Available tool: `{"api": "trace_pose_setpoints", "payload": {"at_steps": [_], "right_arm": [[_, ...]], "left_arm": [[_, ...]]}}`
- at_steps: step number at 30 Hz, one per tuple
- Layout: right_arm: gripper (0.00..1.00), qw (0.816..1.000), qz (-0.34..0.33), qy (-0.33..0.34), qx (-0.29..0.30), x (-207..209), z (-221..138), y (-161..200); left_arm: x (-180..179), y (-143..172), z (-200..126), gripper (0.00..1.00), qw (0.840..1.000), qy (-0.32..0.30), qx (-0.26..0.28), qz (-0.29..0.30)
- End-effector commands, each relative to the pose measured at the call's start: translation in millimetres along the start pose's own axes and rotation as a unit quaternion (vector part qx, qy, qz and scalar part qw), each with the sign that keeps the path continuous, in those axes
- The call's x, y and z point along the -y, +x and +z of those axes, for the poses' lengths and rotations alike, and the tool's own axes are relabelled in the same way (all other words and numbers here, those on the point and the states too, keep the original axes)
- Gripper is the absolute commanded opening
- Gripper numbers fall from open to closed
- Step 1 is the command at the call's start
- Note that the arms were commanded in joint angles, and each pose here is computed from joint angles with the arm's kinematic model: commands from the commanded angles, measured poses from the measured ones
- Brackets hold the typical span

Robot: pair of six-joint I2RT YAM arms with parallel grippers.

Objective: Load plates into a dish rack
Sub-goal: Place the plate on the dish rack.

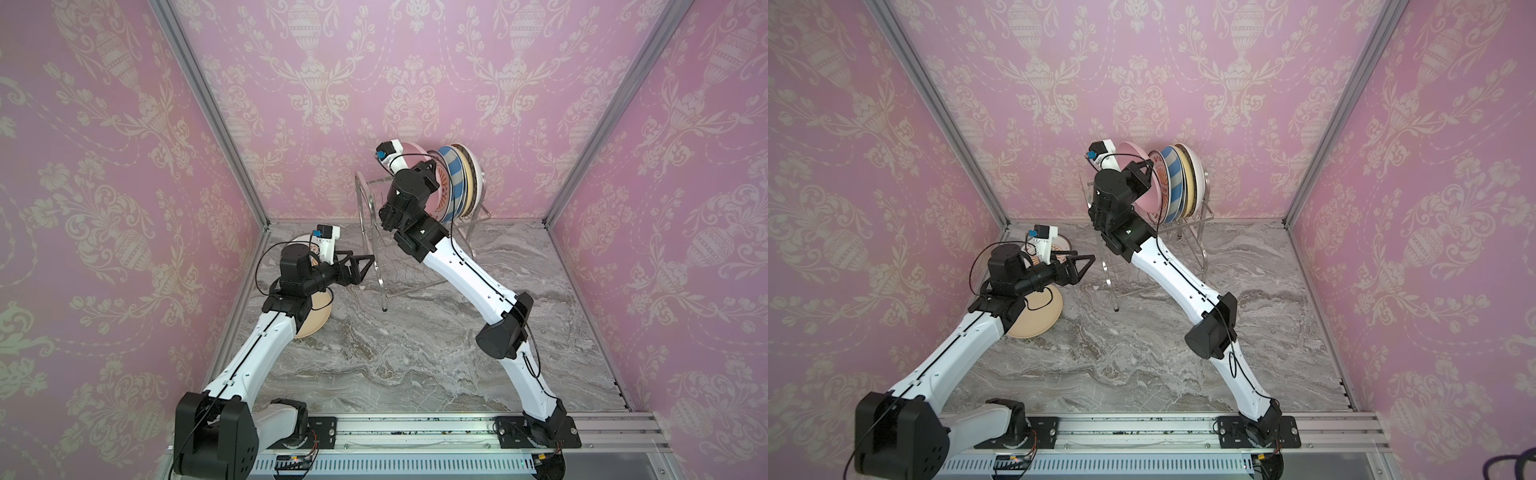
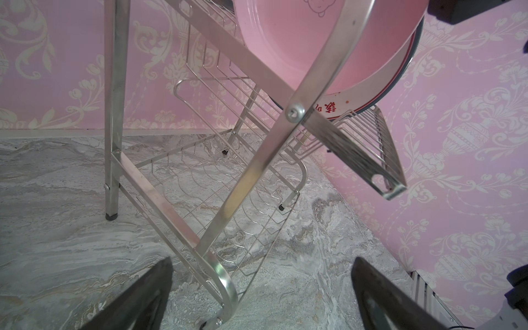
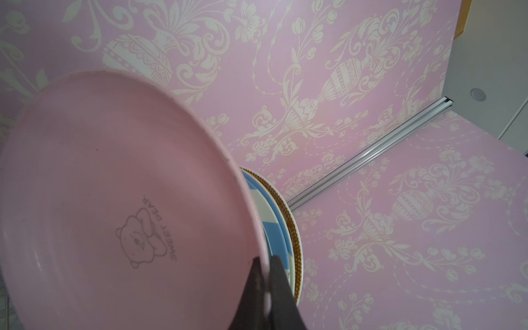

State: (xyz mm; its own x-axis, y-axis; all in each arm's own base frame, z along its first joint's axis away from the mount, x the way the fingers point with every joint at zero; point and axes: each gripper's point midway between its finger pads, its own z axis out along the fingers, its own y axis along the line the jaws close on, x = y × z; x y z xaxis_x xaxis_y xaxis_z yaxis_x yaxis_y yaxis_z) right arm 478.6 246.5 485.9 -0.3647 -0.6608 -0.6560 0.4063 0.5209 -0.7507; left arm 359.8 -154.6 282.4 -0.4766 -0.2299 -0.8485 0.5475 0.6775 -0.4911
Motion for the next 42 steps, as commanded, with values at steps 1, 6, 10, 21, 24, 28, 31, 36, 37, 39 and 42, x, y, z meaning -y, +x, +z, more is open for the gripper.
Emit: {"api": "trace_pose_setpoints", "payload": {"at_steps": [1, 6, 10, 21, 24, 28, 31, 36, 37, 39, 42], "right_arm": [[0.00, 0.999, 0.035, 0.015, -0.005, 32, 2, -2], [0.00, 0.998, 0.060, 0.011, 0.010, 40, -9, -10], [0.00, 0.998, 0.061, 0.010, 0.008, 38, -13, -11], [0.00, 0.999, 0.020, 0.023, -0.012, 30, -10, -4], [0.00, 1.000, -0.003, 0.022, -0.014, 25, -10, -3], [0.00, 0.999, -0.021, 0.020, -0.016, 16, -10, -3], [0.00, 0.999, -0.024, 0.017, -0.016, 10, -13, -3], [0.00, 0.999, -0.022, 0.019, -0.023, 8, -12, 1], [0.00, 0.999, -0.020, 0.018, -0.024, 8, -12, 1], [0.00, 0.999, -0.018, 0.018, -0.026, 8, -10, 2], [0.00, 0.999, -0.023, 0.015, -0.029, 3, -9, 5]], "left_arm": [[9, 2, -1, 0.99, 1.000, 0.018, 0.001, 0.011], [10, 0, 0, 0.99, 1.000, 0.019, 0.003, 0.014], [11, -1, 1, 0.99, 1.000, 0.023, 0.004, 0.015], [19, 1, -1, 0.99, 0.999, 0.033, 0.003, 0.020], [19, 1, -1, 0.99, 0.999, 0.033, 0.003, 0.020], [22, 1, -1, 0.99, 0.999, 0.037, 0.002, 0.020], [23, -1, -1, 0.99, 0.999, 0.037, 0.005, 0.024], [22, 2, -3, 0.99, 0.999, 0.035, 0.000, 0.024], [22, 1, -3, 0.99, 0.999, 0.035, 0.001, 0.025], [23, 1, -3, 0.99, 0.999, 0.036, 0.001, 0.025], [23, 1, -3, 0.99, 0.999, 0.035, 0.000, 0.026]]}}
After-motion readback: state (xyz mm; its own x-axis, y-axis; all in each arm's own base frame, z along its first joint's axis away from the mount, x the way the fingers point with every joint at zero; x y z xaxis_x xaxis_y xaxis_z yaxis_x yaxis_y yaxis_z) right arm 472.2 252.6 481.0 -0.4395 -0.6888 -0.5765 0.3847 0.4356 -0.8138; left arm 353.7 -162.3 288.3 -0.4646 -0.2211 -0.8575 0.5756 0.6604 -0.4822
